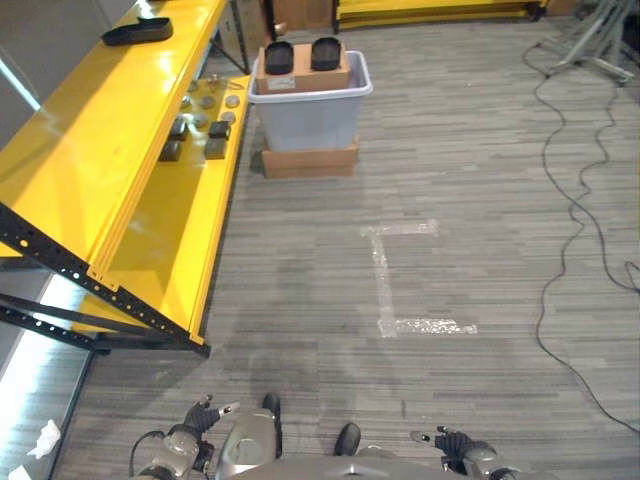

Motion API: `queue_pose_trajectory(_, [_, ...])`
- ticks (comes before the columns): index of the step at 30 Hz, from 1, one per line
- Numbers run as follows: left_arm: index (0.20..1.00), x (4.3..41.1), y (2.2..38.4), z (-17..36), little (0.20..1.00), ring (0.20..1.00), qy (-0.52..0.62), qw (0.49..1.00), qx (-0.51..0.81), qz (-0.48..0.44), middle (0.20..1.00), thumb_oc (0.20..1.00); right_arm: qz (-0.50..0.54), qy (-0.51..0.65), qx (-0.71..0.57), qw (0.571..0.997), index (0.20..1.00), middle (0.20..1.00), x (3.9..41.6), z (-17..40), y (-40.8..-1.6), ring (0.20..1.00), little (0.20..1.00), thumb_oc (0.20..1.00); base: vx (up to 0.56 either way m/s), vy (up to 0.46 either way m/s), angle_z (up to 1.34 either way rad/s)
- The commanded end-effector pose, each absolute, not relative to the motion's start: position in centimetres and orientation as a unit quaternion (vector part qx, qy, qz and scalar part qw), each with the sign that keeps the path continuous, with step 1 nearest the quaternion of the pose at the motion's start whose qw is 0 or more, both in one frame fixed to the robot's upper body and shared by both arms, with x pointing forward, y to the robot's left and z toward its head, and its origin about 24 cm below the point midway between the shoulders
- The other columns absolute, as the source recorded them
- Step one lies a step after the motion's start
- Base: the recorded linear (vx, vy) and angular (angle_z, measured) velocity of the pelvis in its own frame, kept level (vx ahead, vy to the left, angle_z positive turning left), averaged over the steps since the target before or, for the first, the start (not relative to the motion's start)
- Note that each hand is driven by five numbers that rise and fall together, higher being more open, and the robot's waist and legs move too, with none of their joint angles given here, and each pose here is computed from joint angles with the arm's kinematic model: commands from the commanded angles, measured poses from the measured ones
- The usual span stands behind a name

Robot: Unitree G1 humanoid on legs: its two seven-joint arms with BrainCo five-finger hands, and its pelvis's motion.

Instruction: Move parts from the plastic box to the shelf.

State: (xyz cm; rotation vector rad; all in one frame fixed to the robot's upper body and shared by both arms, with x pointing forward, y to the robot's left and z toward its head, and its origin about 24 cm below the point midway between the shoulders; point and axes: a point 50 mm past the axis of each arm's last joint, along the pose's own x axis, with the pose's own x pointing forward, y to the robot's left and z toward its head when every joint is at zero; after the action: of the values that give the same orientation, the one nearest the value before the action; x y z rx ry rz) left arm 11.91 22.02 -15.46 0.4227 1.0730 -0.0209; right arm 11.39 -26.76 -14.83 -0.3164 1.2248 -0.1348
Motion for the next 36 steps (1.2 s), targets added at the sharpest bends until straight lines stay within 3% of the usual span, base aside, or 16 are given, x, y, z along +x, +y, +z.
queue_pose_trajectory(1, [1.000,11.5,24.0,-15.2,1.000,1.000,0.516,0.829,0.214,0.027,1.000,1.000,-0.084,0.572,-0.161,0.800,1.000,1.000,11.4,-14.6,-27.5,1.000,1.000,1.000,0.30,0.154,-0.22])
queue_pose_trajectory(5, [1.000,9.5,24.9,-15.6,1.000,1.000,0.546,0.807,0.222,0.032,1.000,1.000,-0.076,0.581,-0.164,0.794,1.000,1.000,11.2,-14.7,-27.3,1.000,1.000,1.000,0.33,0.242,-0.69])
queue_pose_trajectory(8, [1.000,9.6,25.1,-15.5,1.000,1.000,0.543,0.809,0.225,0.030,1.000,1.000,-0.081,0.582,-0.157,0.794,1.000,1.000,11.3,-14.8,-27.1,1.000,1.000,1.000,0.27,0.281,-0.03])
queue_pose_trajectory(13, [1.000,10.4,25.5,-15.1,1.000,1.000,0.530,0.814,0.234,0.041,1.000,1.000,-0.059,0.533,-0.171,0.827,1.000,1.000,14.6,-14.2,-25.4,1.000,1.000,1.000,0.32,0.321,-0.28])
queue_pose_trajectory(19, [1.000,12.4,26.0,-14.3,1.000,1.000,0.497,0.829,0.251,0.043,1.000,1.000,-0.020,0.508,-0.201,0.837,1.000,1.000,16.0,-13.9,-24.1,1.000,1.000,1.000,0.20,-0.037,-0.06])
queue_pose_trajectory(24, [1.000,13.6,25.1,-14.2,1.000,1.000,0.484,0.836,0.258,0.021,1.000,1.000,-0.032,0.545,-0.193,0.815,1.000,1.000,13.5,-14.8,-24.6,1.000,1.000,1.000,0.39,-0.201,0.15])
queue_pose_trajectory(28, [1.000,12.5,24.0,-15.0,1.000,1.000,0.505,0.828,0.244,0.006,1.000,1.000,-0.044,0.573,-0.186,0.797,1.000,1.000,11.4,-15.3,-25.3,1.000,1.000,1.000,0.32,-0.239,0.42])
queue_pose_trajectory(36, [1.000,11.2,21.5,-15.9,1.000,1.000,0.527,0.831,0.176,0.003,1.000,1.000,-0.079,0.570,-0.181,0.797,1.000,1.000,11.6,-14.7,-27.1,1.000,1.000,1.000,0.29,-0.208,0.22])
